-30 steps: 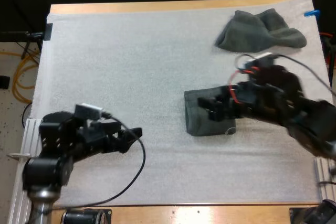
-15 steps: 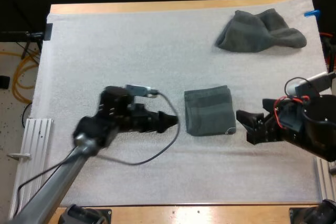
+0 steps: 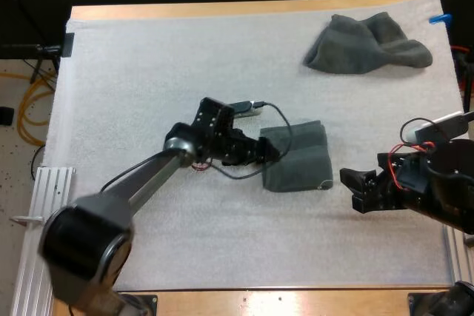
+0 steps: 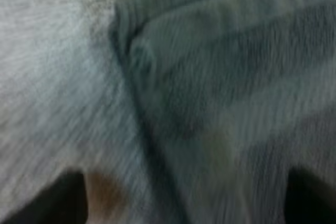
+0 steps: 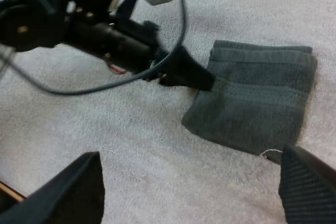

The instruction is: Pick towel from pile fold and stack

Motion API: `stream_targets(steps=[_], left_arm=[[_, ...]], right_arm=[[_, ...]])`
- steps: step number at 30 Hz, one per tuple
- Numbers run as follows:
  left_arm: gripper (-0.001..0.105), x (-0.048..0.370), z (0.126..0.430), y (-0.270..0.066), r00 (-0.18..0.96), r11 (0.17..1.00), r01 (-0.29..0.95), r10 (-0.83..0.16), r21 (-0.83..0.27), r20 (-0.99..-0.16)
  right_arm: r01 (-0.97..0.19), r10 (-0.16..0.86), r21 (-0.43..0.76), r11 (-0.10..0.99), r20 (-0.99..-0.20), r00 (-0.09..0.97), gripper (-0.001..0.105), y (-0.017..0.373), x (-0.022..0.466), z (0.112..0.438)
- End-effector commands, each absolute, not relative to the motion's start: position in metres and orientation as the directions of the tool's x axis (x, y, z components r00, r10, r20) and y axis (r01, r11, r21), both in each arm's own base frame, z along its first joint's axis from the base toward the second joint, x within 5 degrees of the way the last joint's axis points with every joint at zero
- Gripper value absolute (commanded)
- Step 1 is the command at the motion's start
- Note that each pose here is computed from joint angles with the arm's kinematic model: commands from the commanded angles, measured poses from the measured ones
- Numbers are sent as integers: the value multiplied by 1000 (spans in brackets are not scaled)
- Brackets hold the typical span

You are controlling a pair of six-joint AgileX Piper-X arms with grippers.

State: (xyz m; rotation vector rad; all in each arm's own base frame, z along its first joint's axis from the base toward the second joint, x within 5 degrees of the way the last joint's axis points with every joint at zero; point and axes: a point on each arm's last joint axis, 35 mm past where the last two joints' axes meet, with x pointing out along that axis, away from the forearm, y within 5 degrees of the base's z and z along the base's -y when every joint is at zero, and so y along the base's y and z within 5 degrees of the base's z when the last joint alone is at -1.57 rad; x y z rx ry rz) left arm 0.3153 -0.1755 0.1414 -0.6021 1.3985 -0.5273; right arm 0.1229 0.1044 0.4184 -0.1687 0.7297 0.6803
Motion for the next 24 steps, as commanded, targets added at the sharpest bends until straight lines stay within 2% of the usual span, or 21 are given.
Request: stream_targets(steps=[1,12,18,24], left_arm=[[73,319,143,-180,90,722,-22,-687,-691,-721],[73,319,131,-197,15,691,-158,-713,-706,-701],[73,306,130,-230,-3,730,-152,-675,-667,-738],[69,306,130,-238,7,748,-141,-654,-648,-756]], right_arm=[[-629,509,74,774,-662,549,67,102,121,421],[-651,503,42,758,-673,542,67,102,120,420],[-651,503,42,758,-673,542,67,102,120,420],[-652,510,42,757,-662,550,67,98,116,422]])
